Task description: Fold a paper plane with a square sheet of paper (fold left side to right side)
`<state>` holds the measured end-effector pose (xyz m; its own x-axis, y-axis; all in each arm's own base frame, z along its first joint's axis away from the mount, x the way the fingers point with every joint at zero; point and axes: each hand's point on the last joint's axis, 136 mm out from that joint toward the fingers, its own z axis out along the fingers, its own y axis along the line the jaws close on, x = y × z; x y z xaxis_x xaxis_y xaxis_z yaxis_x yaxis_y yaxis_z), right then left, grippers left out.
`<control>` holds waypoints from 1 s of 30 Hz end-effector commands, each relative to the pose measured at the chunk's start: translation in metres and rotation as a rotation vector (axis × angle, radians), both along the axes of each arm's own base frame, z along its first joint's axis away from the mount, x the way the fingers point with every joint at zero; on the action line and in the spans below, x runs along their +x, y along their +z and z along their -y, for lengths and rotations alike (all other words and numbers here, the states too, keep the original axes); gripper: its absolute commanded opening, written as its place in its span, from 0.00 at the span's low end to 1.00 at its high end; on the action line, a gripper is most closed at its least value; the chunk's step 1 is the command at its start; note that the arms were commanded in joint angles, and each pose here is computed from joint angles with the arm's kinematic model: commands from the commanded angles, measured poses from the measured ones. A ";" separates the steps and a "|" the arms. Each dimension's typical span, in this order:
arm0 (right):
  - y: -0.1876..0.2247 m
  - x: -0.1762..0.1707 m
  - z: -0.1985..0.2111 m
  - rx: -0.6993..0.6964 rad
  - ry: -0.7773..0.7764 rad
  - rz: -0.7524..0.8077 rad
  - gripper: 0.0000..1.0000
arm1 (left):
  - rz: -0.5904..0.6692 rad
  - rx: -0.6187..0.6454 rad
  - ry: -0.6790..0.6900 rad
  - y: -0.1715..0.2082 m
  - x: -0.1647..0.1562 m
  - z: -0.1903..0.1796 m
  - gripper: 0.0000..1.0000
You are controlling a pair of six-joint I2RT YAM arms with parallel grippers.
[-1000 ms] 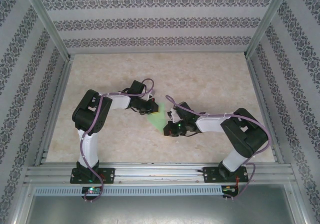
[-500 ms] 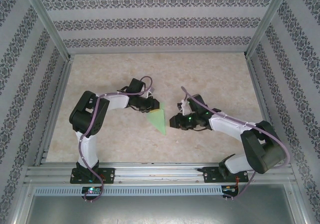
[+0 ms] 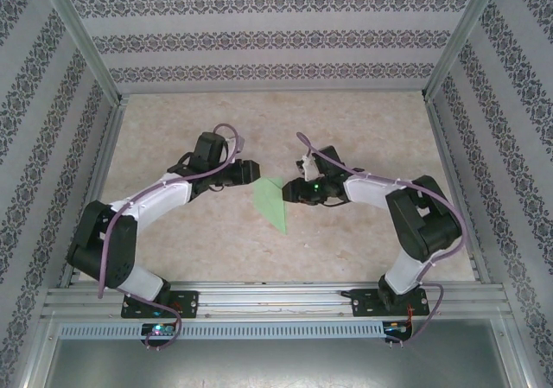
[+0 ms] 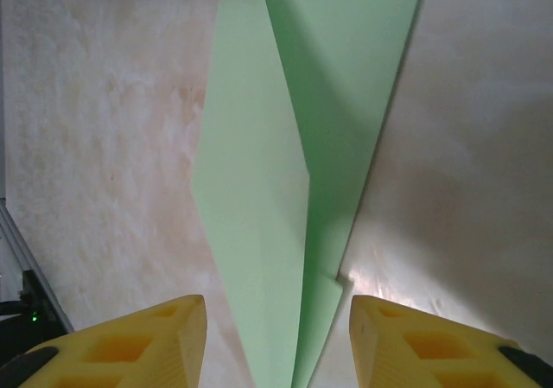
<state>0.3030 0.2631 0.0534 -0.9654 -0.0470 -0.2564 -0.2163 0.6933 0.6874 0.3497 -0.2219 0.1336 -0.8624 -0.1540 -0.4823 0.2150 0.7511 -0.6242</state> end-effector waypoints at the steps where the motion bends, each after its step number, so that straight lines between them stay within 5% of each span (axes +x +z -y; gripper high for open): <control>1: 0.002 0.010 -0.015 0.018 0.049 0.049 0.48 | 0.025 0.039 0.053 -0.006 0.001 -0.020 0.44; 10: -0.010 0.011 -0.029 0.037 0.078 0.017 0.39 | 0.006 0.001 0.073 -0.008 -0.001 -0.027 0.44; 17: -0.005 0.007 -0.028 0.055 0.091 0.020 0.10 | 0.057 -0.043 0.089 0.017 -0.002 -0.035 0.52; 21: 0.024 0.011 -0.021 0.086 0.085 0.100 0.00 | 0.154 -0.076 0.102 0.052 -0.004 -0.040 0.59; 30: 0.139 0.016 0.008 0.319 0.072 0.410 0.00 | 0.426 -0.321 -0.029 0.160 -0.025 -0.028 0.76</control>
<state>0.3218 0.2582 0.1565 -0.8478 0.0079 -0.5303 -0.4465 0.5290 0.7217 0.3309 -0.1863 0.2549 -0.6597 -0.3109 -0.6842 0.3935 0.6326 -0.6670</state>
